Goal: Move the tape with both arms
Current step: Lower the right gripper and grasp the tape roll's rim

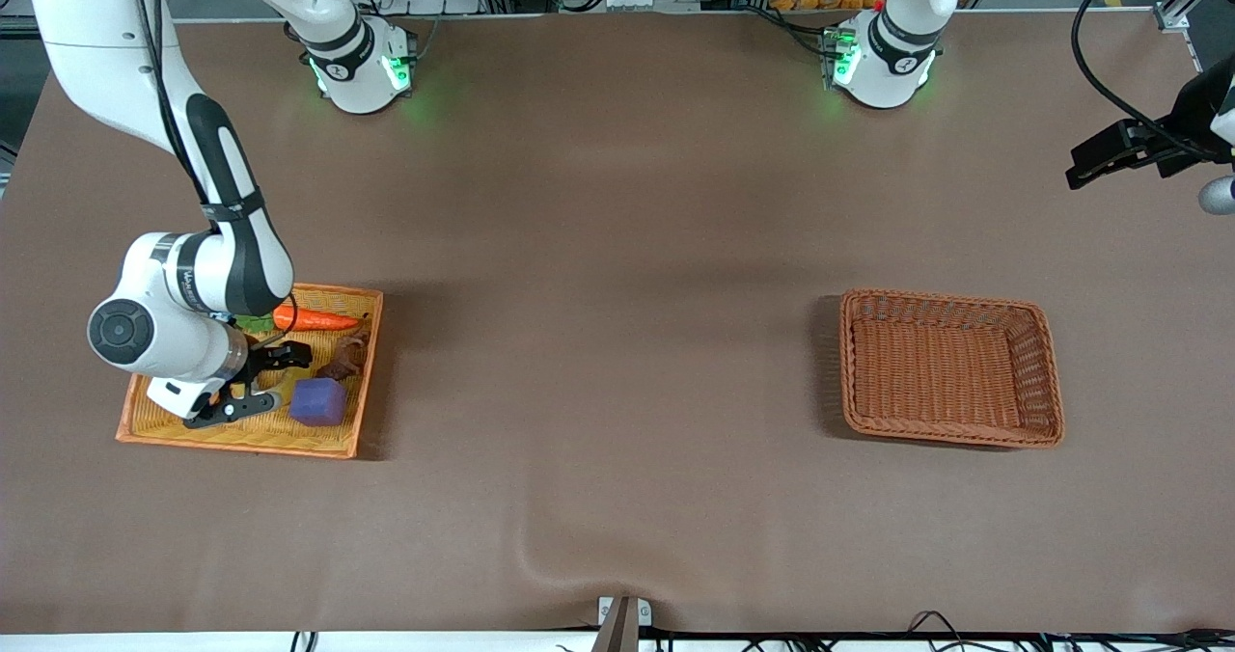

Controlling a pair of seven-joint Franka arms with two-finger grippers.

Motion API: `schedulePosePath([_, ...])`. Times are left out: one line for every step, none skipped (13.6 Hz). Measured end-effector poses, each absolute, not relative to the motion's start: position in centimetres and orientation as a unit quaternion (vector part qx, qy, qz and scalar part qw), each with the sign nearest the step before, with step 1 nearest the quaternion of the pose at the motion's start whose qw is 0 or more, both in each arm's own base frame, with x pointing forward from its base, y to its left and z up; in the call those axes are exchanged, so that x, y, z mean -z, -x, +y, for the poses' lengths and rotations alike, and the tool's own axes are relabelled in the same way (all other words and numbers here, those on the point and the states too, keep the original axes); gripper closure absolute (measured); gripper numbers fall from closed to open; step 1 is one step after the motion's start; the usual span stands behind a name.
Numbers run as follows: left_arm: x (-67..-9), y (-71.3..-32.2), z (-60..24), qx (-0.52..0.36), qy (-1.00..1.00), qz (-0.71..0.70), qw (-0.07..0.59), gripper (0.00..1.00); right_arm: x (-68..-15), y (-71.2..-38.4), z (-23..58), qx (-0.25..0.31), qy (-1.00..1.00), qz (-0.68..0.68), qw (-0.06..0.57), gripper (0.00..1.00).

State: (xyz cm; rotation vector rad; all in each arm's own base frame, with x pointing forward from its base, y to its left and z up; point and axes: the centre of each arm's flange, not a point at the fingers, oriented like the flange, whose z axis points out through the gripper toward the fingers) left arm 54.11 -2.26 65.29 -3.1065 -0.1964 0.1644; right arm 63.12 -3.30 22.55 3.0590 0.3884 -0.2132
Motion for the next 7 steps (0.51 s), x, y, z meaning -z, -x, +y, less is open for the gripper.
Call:
schedulePosePath([-65.2,-54.1,-2.3,-0.053,0.997,-0.063,0.012,0.00,-22.2,-62.8,-3.5,0.073,-0.989,0.123,0.023,0.14])
schedulePosePath([-65.2,-54.1,-2.3,-0.054,0.996,-0.063,0.012,0.00,-21.9,-62.6,-3.7,0.076,-0.990,0.118,0.020,0.27])
schedulePosePath([-65.2,-54.1,-2.3,-0.054,0.996,-0.063,0.012,0.00,-21.7,-62.3,-4.1,0.078,-0.991,0.112,0.016,0.37])
schedulePosePath([-65.1,-54.2,-2.3,-0.055,0.996,-0.063,0.012,0.00,-21.5,-62.1,-4.3,0.080,-0.991,0.107,0.010,0.48])
schedulePosePath([-64.9,-54.3,-2.3,-0.056,0.996,-0.063,0.012,0.00,-21.2,-61.9,-4.3,0.082,-0.991,0.103,0.005,0.60])
schedulePosePath([-64.7,-54.4,-2.2,-0.057,0.996,-0.063,0.012,0.00,-21.0,-61.8,-4.3,0.083,-0.992,0.100,0.001,0.64])
schedulePosePath([-64.5,-54.6,-2.2,-0.059,0.996,-0.063,0.012,0.00,-20.8,-61.7,-4.3,0.083,-0.992,0.099,-0.001,0.65])
